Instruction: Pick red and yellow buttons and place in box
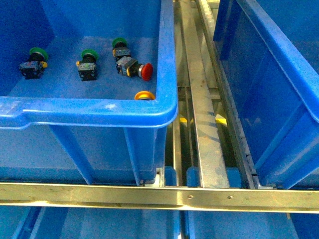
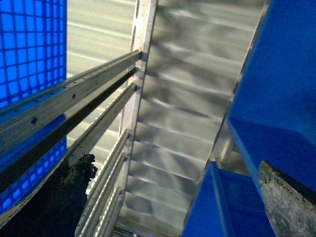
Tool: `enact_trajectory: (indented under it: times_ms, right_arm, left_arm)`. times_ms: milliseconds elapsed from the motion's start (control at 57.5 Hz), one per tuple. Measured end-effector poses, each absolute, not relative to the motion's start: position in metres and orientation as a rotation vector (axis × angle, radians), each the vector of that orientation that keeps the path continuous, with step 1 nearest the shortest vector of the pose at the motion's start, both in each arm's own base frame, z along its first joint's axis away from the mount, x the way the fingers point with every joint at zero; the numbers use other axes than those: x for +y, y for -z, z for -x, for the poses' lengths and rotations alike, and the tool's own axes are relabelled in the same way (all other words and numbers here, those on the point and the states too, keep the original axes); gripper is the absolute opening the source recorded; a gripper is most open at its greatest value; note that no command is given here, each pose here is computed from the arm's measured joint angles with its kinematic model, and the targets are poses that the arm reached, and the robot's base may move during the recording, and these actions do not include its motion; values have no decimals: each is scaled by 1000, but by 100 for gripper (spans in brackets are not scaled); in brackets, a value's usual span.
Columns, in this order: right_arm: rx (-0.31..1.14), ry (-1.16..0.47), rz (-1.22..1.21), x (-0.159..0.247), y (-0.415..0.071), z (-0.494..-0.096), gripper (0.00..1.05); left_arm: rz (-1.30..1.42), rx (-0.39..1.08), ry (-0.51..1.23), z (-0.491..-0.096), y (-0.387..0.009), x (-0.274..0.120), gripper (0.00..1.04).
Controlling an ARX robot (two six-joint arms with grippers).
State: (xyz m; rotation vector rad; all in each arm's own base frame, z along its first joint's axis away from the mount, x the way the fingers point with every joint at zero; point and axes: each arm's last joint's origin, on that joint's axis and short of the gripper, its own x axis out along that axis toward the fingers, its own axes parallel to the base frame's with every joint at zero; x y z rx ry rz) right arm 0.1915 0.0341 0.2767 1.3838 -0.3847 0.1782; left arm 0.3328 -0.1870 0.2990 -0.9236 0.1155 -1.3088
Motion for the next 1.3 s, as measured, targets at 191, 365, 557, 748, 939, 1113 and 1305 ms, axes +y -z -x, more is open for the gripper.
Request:
enact_trajectory:
  times_ms: [191, 365, 557, 748, 939, 1113, 1305]
  right_arm:
    - [-401, -242, -1408, 46, -289, -202, 99]
    - [-373, -268, -1416, 60, -289, -212, 99]
    - [-335, -269, -1396, 76, -284, -223, 99]
    - [-315, -268, -1382, 88, -284, -231, 99]
    - [-286, -293, -1361, 103, -285, -235, 99]
    - [-269, -302, -1354, 113, -286, -238, 99]
    - [-260, -305, -1343, 118, -285, -239, 99]
  left_arm:
    - [927, 114, 1309, -332, -299, -189, 32]
    - [926, 109, 1308, -331, -299, -191, 32]
    - [926, 108, 1310, -330, -299, -193, 32]
    - [937, 108, 1296, -331, -297, -195, 32]
    - [948, 112, 1294, -332, -290, -200, 32]
    - [956, 120, 1290, -336, -286, -202, 32]
    - [965, 124, 1290, -338, -283, -203, 32]
